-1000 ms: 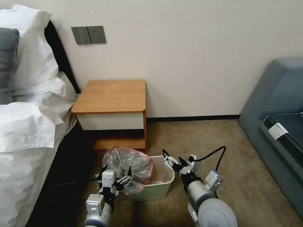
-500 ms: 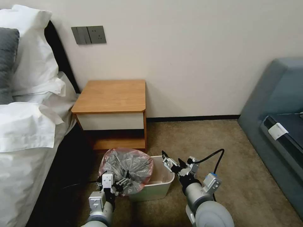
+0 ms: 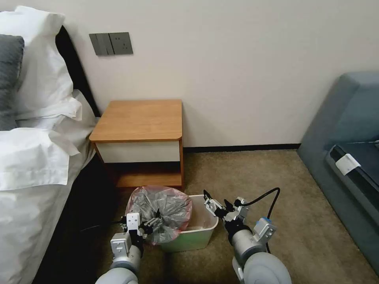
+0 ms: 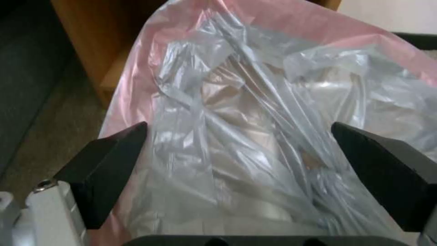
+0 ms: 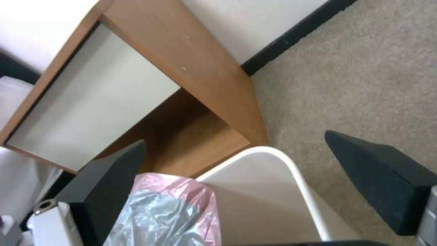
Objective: Pick up the garbage bag from the table and place it over the trash can.
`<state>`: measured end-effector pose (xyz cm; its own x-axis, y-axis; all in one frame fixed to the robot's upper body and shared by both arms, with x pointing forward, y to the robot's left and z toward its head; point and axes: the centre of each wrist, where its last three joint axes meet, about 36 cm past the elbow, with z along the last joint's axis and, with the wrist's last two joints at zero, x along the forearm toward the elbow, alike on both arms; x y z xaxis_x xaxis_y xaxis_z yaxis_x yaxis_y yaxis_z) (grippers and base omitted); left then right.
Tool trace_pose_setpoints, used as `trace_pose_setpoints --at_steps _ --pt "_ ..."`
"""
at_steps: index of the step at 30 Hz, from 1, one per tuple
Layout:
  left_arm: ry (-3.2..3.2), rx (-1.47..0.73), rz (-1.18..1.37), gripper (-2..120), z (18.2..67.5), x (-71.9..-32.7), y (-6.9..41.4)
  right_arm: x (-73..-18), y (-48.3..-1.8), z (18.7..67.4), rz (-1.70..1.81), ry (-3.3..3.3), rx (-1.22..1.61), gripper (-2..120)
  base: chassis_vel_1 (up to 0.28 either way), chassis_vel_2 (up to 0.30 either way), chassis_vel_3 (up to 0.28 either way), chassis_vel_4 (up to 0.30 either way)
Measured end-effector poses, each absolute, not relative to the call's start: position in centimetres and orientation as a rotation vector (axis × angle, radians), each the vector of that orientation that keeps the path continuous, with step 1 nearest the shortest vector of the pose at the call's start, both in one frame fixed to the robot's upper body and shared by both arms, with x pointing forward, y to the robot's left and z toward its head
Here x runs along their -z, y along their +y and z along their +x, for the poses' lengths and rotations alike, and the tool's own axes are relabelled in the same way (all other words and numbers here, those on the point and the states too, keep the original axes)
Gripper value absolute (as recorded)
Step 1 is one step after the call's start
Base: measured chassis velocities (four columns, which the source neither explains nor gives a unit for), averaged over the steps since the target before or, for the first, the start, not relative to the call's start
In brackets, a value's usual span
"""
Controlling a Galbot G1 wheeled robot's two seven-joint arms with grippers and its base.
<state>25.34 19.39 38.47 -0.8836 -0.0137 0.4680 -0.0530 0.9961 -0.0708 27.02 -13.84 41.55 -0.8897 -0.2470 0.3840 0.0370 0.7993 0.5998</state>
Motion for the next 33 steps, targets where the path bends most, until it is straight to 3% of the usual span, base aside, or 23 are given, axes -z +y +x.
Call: trace_pose_setpoints --at_steps 8,12,16,33 --pt "-2.621 -0.154 0.022 93 25.7 -38.5 18.8 -41.3 -13.7 26.8 0.149 -2.534 0.856 100 0.000 0.000 0.000 0.000" --pt "-2.604 -0.160 0.007 76 25.7 -38.4 18.3 -41.3 -13.7 26.7 0.142 -2.537 0.855 100 0.000 0.000 0.000 0.000" --pt "-2.599 -0.167 -0.005 68 25.8 -38.4 18.0 -41.2 -13.6 26.6 0.137 -2.538 0.855 100 0.000 0.000 0.000 0.000" --pt "-2.578 -0.175 -0.017 68 25.5 -38.1 17.1 -40.7 -13.4 26.5 0.121 -2.543 0.844 100 0.000 0.000 0.000 0.000"
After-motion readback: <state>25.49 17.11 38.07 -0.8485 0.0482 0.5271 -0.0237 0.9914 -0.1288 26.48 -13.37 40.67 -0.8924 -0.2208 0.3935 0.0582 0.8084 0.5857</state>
